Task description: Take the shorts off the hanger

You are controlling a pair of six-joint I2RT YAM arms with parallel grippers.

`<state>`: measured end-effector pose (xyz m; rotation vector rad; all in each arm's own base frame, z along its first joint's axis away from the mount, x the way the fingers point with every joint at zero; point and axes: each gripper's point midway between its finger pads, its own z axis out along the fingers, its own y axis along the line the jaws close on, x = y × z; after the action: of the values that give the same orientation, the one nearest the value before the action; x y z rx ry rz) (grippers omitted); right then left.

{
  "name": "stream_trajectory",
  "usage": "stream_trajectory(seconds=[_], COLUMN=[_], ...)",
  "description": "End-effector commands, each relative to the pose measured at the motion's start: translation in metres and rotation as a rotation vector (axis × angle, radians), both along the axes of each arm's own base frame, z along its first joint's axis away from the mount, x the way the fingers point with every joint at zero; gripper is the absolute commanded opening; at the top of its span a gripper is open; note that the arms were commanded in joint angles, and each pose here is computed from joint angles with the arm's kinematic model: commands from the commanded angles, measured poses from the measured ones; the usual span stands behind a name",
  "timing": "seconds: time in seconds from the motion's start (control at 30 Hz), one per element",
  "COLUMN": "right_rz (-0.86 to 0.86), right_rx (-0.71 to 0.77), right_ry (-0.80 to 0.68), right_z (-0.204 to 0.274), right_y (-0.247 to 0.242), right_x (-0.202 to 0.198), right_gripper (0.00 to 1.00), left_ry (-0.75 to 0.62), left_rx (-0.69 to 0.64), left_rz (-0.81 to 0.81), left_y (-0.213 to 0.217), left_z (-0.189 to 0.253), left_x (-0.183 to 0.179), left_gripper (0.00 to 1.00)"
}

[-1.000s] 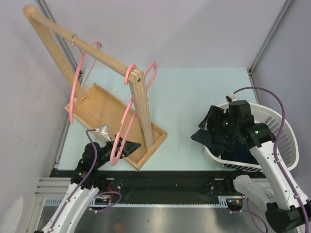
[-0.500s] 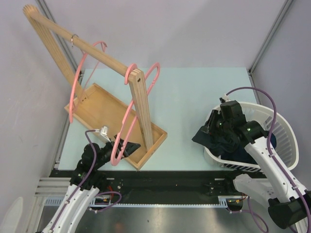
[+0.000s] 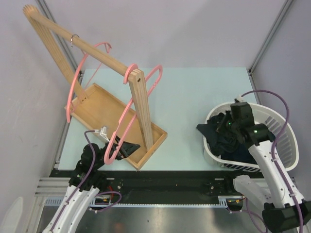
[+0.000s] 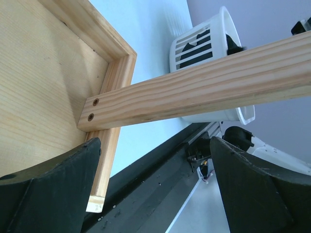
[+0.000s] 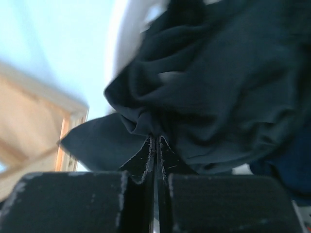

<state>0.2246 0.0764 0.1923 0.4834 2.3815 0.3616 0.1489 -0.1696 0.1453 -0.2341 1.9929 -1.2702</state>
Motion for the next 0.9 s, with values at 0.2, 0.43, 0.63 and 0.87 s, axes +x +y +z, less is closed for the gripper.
stream_trajectory(seconds=[0.2,0.43,0.63,0.87], right_rz=[-0.291,0.004,0.319,0.618], right_rx=[-0.005,0.095,0.098,0.119], right_ry=[0.007,-0.210,-0.239,-0.354], right_z=[0.014,0.063,0.068,0.066], right_y=[-0.105,-0.023,0.073,0.175], right_x=[-0.007,-0.004,-0.033,-0.074], right_gripper=[0.21,0.97,1.00,1.00], left_ry=[-0.079,-0.077,-0.070,-0.132], left_rx=[-0.024,-0.021,-0.038,-0.075], left_rz=[-0.017,-0.019,-0.025,-0.076], left_y=[0.001,0.002,0.000,-0.007], left_z=[0.030,0.029,0.027,0.034], left_x=[-0.008,-0.011,-0.010,-0.013], left_gripper=[0.98,0.99,0.99,0.99])
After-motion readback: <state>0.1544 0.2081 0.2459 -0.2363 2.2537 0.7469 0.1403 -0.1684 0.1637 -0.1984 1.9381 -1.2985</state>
